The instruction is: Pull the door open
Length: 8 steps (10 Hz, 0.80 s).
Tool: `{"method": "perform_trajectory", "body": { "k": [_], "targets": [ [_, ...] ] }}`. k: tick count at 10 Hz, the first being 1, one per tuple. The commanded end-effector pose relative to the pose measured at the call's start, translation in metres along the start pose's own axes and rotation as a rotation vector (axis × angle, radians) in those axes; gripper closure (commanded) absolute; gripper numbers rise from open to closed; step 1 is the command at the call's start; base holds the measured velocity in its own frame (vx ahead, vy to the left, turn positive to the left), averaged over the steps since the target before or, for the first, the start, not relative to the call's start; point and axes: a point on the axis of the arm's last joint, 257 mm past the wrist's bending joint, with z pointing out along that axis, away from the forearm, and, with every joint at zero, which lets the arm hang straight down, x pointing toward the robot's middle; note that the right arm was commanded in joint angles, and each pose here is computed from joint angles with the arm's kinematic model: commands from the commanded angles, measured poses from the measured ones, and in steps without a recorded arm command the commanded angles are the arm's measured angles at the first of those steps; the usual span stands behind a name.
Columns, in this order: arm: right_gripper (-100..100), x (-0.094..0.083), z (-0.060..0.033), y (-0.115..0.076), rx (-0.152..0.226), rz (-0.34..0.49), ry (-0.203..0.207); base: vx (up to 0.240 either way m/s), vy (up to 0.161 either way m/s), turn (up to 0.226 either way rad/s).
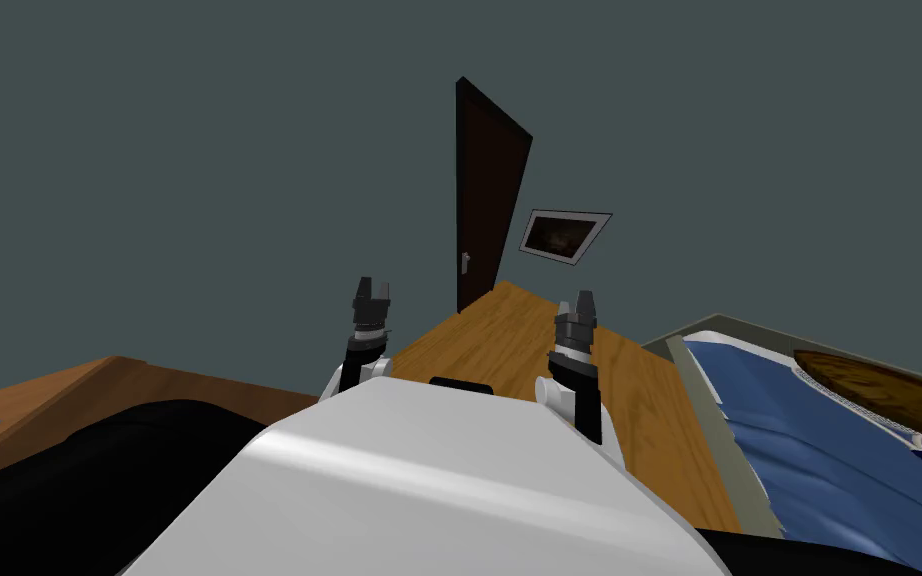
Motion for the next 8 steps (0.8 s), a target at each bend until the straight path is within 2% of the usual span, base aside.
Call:
{"method": "perform_trajectory", "body": {
  "k": [1, 8],
  "targets": [
    [-100, 0.010, 0.0005, -0.010, 0.009, -0.038, 0.033, 0.194, -0.074, 0.142],
    [-100, 0.051, -0.0007, -0.051, 0.043, -0.192, 0.156, 0.156, -0.032, 0.103]
  ]
}}
